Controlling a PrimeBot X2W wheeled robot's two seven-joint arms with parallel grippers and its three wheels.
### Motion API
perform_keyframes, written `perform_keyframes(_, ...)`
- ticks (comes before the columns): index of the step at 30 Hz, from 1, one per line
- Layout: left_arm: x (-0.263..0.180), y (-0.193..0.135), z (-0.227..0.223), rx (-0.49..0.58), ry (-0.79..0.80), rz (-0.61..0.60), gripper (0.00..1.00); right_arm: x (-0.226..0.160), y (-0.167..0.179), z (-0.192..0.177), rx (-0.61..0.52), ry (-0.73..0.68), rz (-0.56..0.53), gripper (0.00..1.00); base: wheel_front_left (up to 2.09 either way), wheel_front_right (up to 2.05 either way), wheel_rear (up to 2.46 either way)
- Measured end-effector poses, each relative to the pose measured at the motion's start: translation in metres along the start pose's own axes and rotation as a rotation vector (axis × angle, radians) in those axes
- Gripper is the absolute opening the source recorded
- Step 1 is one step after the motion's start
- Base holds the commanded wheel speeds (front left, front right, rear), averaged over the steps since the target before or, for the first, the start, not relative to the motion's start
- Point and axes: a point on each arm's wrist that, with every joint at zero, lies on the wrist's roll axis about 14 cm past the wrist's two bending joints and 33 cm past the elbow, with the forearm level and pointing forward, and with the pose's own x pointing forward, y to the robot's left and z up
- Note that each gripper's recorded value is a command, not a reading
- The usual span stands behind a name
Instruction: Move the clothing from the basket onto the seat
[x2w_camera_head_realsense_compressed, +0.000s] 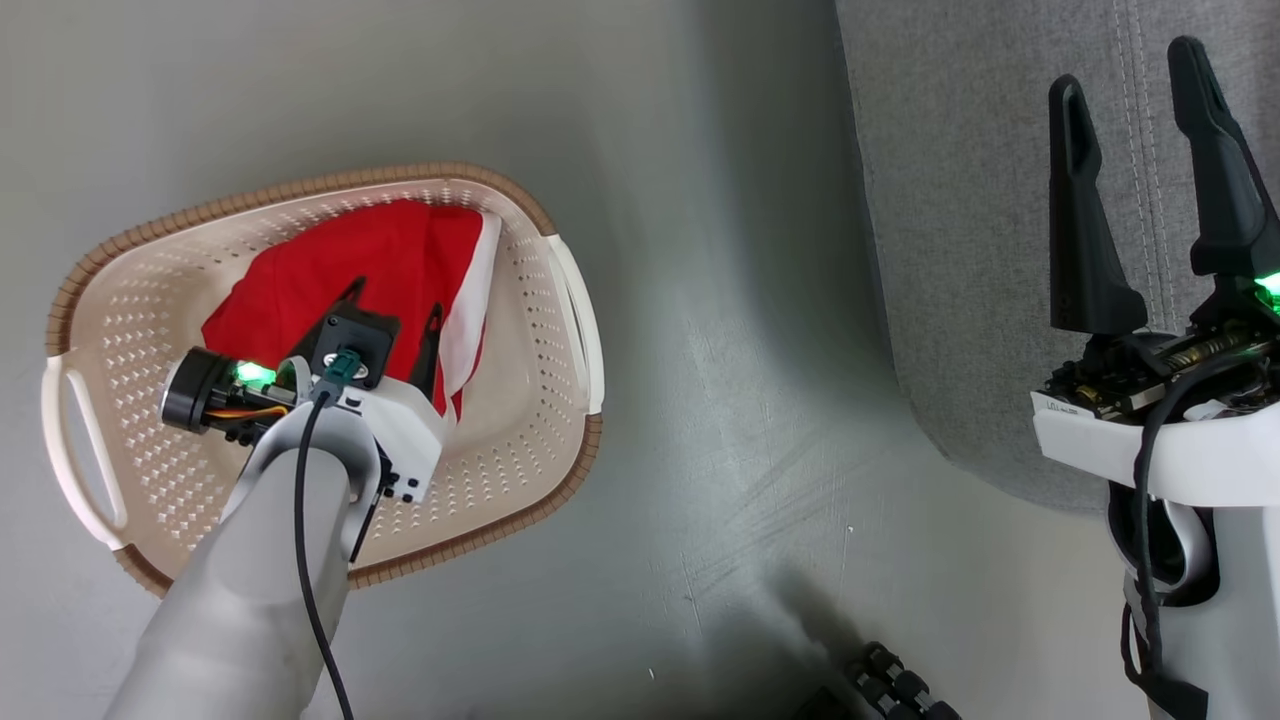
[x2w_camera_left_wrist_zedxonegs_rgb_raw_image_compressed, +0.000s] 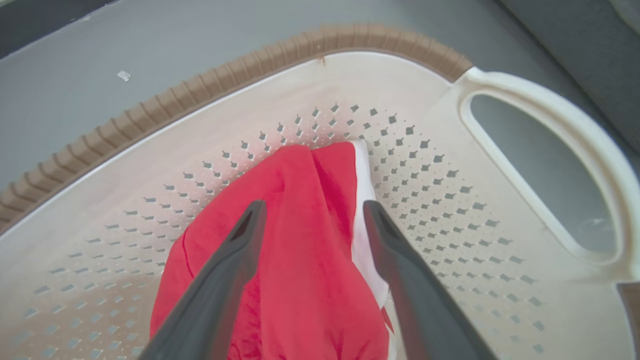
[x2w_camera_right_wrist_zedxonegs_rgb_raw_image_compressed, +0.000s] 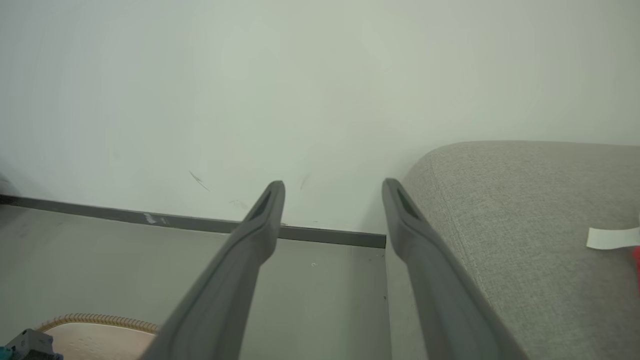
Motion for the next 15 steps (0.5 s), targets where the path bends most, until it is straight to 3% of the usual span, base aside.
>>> perform_keyframes(15,0.028,0.009,-0.032,-0.014,0.068,0.013,1.0,0.012,-0.003,-0.021,-0.019,0.019,0.003,1.0,0.0,0.0,0.0)
